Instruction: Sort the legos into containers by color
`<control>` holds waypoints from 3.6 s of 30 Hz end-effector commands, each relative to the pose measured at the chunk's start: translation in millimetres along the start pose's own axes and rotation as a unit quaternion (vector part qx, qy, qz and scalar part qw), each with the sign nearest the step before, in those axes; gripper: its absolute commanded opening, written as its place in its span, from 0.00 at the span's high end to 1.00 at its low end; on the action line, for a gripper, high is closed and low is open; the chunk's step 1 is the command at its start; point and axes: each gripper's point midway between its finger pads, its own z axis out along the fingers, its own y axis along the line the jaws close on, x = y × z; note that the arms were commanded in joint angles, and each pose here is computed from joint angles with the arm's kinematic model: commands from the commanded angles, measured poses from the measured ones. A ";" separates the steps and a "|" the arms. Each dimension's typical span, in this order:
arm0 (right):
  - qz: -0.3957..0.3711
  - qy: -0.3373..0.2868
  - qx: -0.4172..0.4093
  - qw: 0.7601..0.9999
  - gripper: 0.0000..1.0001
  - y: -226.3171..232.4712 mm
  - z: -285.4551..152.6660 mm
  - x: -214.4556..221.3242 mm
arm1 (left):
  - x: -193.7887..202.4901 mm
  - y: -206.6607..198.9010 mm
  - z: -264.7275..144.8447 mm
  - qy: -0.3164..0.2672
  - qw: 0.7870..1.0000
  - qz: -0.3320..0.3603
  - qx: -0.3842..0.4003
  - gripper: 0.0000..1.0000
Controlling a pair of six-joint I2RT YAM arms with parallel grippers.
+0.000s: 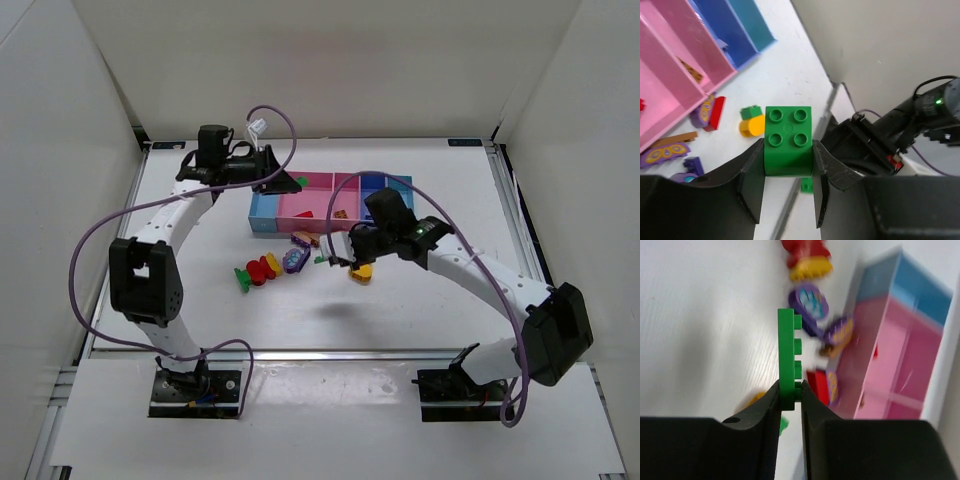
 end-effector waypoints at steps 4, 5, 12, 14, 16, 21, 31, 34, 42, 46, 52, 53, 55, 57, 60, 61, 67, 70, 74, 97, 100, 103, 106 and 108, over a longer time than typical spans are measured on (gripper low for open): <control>0.287 0.097 0.183 0.935 0.92 -62.4 -48.2 47.8 | -28.2 -29.8 -17.5 -0.080 0.980 0.146 -0.108 0.88; 0.318 0.106 0.203 0.920 0.92 -67.2 -53.6 54.0 | -31.4 -30.5 -18.6 -0.088 0.976 0.158 -0.122 0.88; 0.558 0.139 0.329 0.749 1.00 -95.3 -94.8 119.7 | -50.9 -25.3 -8.4 -0.103 0.950 0.209 -0.205 0.88; 0.595 0.149 0.333 0.716 1.00 -92.4 -93.7 135.3 | -54.0 -26.6 -3.2 -0.102 0.949 0.216 -0.205 0.87; 0.632 0.145 0.347 0.678 1.00 -94.7 -100.2 148.2 | -50.8 -27.3 5.7 -0.094 0.951 0.216 -0.199 0.87; 0.698 0.144 0.351 0.608 1.00 -94.5 -98.1 176.1 | -51.3 -28.8 13.8 -0.093 0.959 0.193 -0.185 0.86; 0.733 0.181 0.365 0.546 0.89 -91.3 -88.5 217.8 | -50.2 -25.1 18.3 -0.087 0.961 0.187 -0.182 0.85; 0.735 0.197 0.368 0.534 0.81 -86.5 -88.7 232.4 | -50.6 -21.8 22.0 -0.084 0.964 0.179 -0.179 0.85; 0.725 0.212 0.374 0.539 0.67 -85.1 -90.8 249.3 | -55.7 -14.4 33.8 -0.078 0.968 0.172 -0.167 0.85; 0.723 0.195 0.364 0.554 0.31 -89.3 -88.9 242.4 | -56.9 -13.4 44.9 -0.071 0.972 0.166 -0.149 0.85; 0.673 0.148 0.361 0.628 0.16 -110.4 -95.4 201.5 | -49.5 -19.2 65.5 -0.058 0.981 0.149 -0.110 0.84; 0.654 0.135 0.381 0.640 0.16 -119.6 -110.8 188.8 | -51.4 -25.9 70.8 -0.058 0.981 0.155 -0.099 0.84; 0.639 0.137 0.408 0.637 0.16 -121.0 -128.8 181.3 | -41.7 -27.2 91.2 -0.040 0.983 0.155 -0.084 0.84; 0.625 0.133 0.437 0.634 0.15 -118.5 -153.5 169.5 | -37.6 -24.4 109.1 -0.030 0.984 0.157 -0.076 0.84; 0.615 0.150 0.458 0.624 0.15 -101.7 -175.9 169.1 | -29.1 -26.8 136.3 -0.015 0.986 0.157 -0.057 0.84; 0.601 0.150 0.471 0.628 0.14 -99.0 -190.4 162.4 | -24.6 -30.9 145.0 -0.008 0.986 0.160 -0.050 0.84; 0.632 0.172 0.526 0.542 0.13 -52.9 -265.2 195.0 | -10.8 -32.4 187.1 0.020 0.988 0.155 -0.021 0.77; 0.646 0.172 0.552 0.499 0.13 -32.9 -298.7 210.8 | -3.1 -25.7 207.7 0.033 0.987 0.158 -0.010 0.75; 0.660 0.159 0.556 0.480 0.13 -17.8 -314.1 213.2 | -1.3 -24.1 226.0 0.038 0.985 0.166 0.013 0.73; 0.668 0.137 0.545 0.487 0.14 -4.4 -317.8 196.8 | 3.4 -7.7 299.5 0.011 0.976 0.204 0.072 0.61; 0.669 0.138 0.545 0.486 0.14 -1.6 -319.5 196.1 | 1.6 -5.0 301.4 0.007 0.976 0.208 0.068 0.55; 0.670 0.137 0.544 0.485 0.14 -1.3 -319.2 196.9 | -1.6 -2.1 302.1 0.001 0.975 0.213 0.058 0.54; 0.675 0.133 0.540 0.485 0.15 -2.3 -316.6 198.7 | -5.3 2.4 302.3 -0.005 0.975 0.217 0.045 0.53; 0.675 0.132 0.540 0.485 0.15 -4.5 -317.3 199.3 | -7.4 5.8 302.1 -0.008 0.975 0.220 0.037 0.52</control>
